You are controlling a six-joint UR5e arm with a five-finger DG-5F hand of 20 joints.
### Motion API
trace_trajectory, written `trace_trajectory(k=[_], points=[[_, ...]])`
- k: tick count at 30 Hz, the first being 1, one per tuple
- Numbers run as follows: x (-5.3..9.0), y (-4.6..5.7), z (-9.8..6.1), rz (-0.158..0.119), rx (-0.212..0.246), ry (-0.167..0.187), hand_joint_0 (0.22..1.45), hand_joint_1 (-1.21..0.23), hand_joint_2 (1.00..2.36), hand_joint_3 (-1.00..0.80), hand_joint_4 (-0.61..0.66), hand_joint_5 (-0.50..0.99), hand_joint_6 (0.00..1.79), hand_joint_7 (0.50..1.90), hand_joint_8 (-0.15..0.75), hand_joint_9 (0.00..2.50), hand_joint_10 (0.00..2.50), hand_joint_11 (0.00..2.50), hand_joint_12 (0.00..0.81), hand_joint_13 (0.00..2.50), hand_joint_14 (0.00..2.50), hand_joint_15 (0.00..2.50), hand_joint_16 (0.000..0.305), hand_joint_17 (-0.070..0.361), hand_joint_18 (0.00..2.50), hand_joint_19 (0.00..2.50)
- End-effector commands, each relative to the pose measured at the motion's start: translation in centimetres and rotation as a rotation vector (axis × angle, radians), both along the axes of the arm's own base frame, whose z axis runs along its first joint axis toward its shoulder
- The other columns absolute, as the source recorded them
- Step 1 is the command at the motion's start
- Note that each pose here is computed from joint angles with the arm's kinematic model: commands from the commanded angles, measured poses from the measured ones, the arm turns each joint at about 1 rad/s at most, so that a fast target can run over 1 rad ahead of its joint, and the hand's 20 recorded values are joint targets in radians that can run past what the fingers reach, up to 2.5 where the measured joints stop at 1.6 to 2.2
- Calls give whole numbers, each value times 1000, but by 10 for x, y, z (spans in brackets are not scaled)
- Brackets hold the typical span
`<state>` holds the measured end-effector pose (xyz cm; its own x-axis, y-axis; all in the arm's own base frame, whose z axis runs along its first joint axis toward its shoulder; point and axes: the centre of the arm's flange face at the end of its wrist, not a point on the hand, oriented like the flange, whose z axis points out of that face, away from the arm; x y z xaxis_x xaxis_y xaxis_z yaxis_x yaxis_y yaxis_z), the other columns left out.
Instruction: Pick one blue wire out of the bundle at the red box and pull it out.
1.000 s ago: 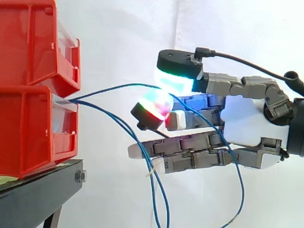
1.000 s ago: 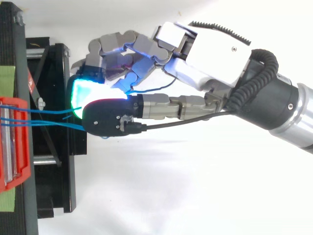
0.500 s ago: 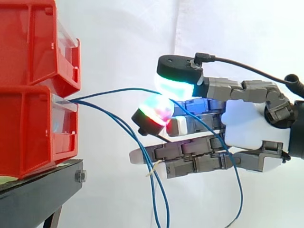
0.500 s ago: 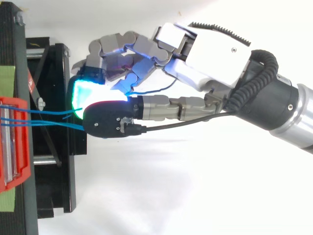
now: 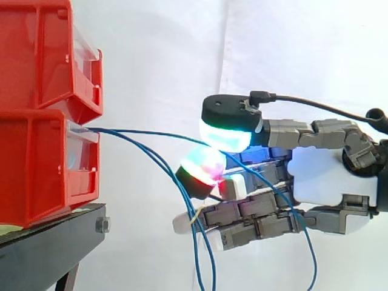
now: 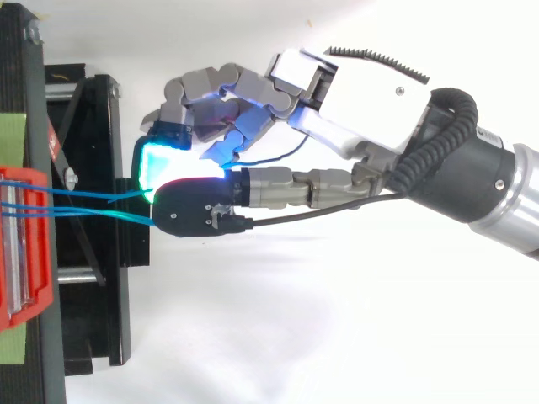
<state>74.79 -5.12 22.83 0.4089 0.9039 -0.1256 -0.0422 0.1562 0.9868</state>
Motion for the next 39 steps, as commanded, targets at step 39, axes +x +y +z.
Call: trace_trajectory(k=[39], points=[[-2, -1, -1, 2, -4, 19, 621, -806, 1025, -6, -76, -77, 791, 1110, 205, 1128, 22, 799, 352, 480, 8, 220, 45, 100, 565, 321]])
